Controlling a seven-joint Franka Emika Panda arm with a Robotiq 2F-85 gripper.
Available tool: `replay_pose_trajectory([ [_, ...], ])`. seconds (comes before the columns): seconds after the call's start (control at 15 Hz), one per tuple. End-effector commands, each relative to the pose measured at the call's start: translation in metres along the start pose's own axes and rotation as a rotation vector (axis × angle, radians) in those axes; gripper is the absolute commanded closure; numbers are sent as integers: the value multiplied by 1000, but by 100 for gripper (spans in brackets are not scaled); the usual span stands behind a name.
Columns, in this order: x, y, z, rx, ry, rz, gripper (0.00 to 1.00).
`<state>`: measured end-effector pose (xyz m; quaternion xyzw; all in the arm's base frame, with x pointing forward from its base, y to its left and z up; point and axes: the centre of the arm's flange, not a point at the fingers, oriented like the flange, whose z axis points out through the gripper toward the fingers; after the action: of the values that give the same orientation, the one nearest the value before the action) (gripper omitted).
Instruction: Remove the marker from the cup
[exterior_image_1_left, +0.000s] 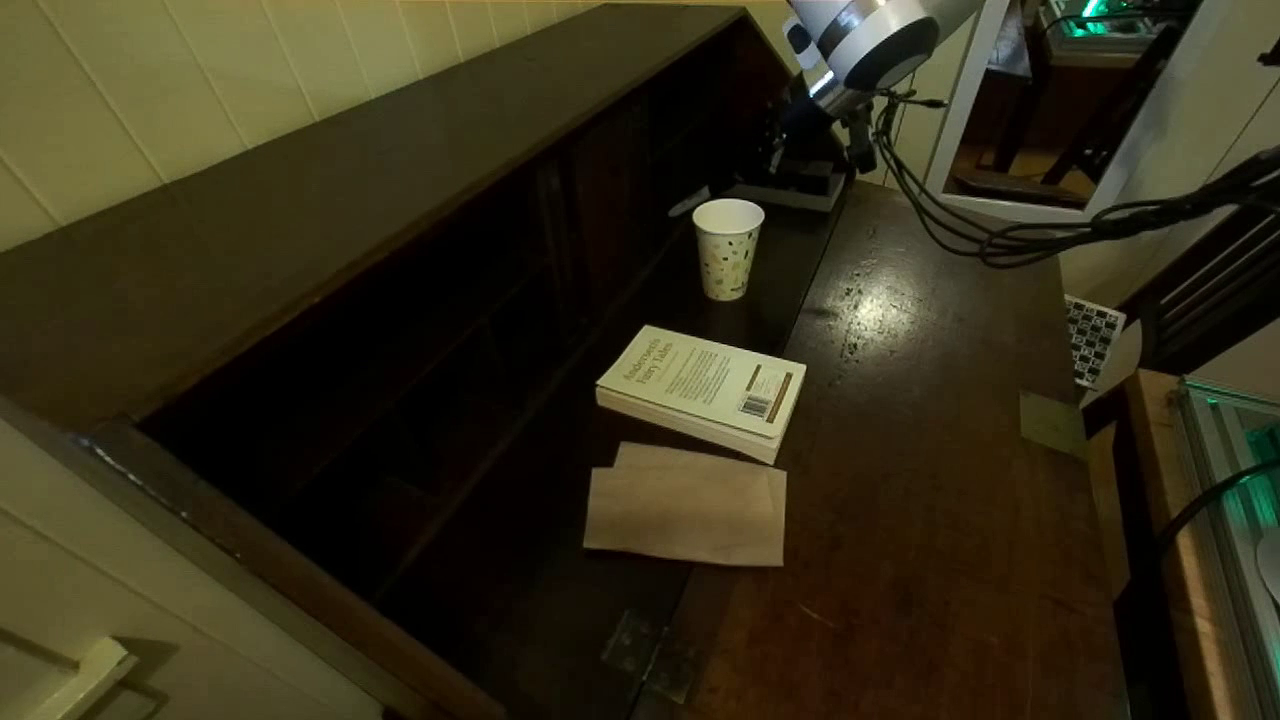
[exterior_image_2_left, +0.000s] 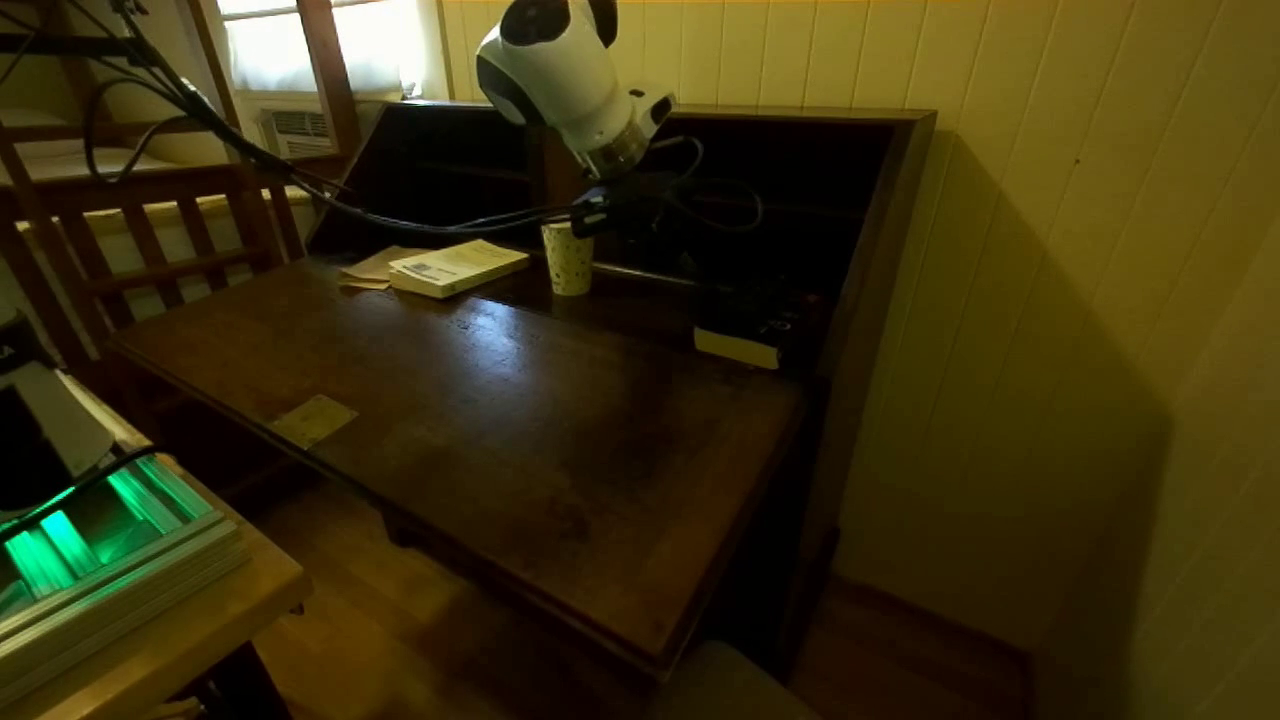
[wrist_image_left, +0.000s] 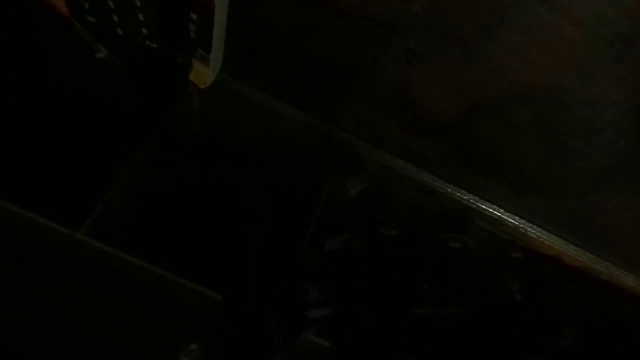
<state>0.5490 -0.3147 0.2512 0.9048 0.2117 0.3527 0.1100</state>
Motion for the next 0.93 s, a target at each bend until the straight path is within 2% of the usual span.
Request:
replay_pose_trajectory([
  [0.0,-1,6,21,-23,33,6,94],
  [0.87,5,-10,48,4,26,65,94],
])
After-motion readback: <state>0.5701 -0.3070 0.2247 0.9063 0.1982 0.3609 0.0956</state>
